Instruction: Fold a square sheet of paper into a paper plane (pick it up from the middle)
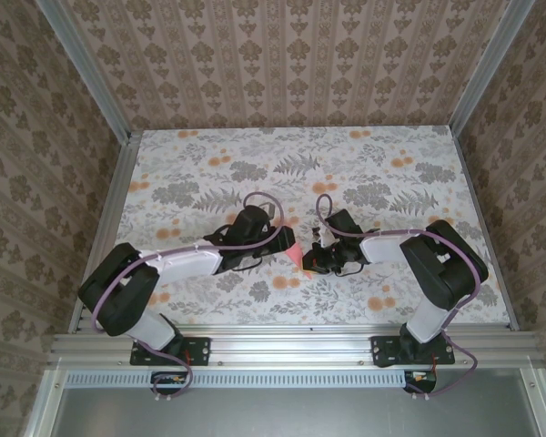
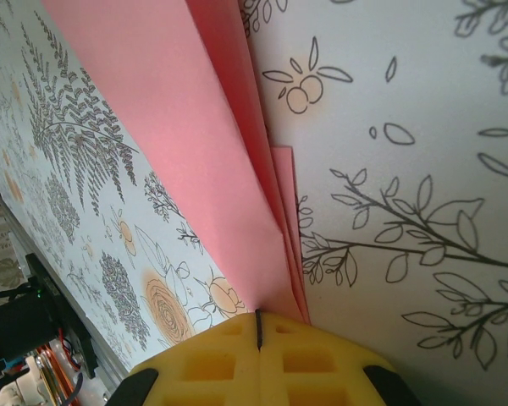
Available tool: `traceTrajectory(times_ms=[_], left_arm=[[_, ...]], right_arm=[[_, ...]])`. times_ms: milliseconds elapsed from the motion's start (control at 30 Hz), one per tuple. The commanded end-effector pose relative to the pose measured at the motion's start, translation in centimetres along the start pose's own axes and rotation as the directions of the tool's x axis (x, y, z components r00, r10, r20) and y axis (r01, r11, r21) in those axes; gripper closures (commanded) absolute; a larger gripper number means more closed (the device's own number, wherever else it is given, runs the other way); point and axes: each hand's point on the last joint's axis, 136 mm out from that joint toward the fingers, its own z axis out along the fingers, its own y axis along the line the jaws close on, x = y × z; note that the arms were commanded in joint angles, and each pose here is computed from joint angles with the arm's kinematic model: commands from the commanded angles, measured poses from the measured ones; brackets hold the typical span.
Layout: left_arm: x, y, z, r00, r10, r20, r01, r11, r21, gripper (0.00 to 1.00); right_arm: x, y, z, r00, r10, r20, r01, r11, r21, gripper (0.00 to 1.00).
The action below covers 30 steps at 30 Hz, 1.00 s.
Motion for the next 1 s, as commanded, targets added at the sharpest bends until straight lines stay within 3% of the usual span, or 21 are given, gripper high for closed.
traceTrajectory(times_ms=[0,267,633,767,867,967], left_arm=[[-1.1,-1.7,-0.3,0.999,-0.027,0.034,0.024,0.996,0.087,0.56],[-0.6,-0.8,0.8,0.996,-0.089,0.019,0.087,0.990,0.108,0.57],[0.2,-0.7,1.7,0.997,-0.082,0.017,0.080,0.993,0.086,0.59],[0.1,-0.6,2.2,0.997,-0.074,0.032,0.072,0.996,0.058,0.65],[-0.2,-1.0,1.9,0.994,-0.009,0.112,0.008,1.000,0.014,0.64],[-0.6,-2.0,1.4,0.983,0.079,0.165,-0.078,0.997,-0.013,0.56]], right_arm=[[3.3,-6.6,0.5,0.990,0.129,-0.056,-0.112,0.963,0.244,1.00],[3.5,-6.7,0.4,0.990,0.132,-0.053,-0.115,0.962,0.247,1.00],[3.6,-6.9,0.5,0.989,0.138,-0.054,-0.120,0.960,0.251,1.00],[3.6,-6.9,0.7,0.988,0.143,-0.059,-0.124,0.961,0.247,1.00],[3.6,-7.0,0.6,0.988,0.142,-0.058,-0.124,0.961,0.248,1.00],[3.6,-7.0,0.6,0.988,0.141,-0.056,-0.123,0.961,0.250,1.00]])
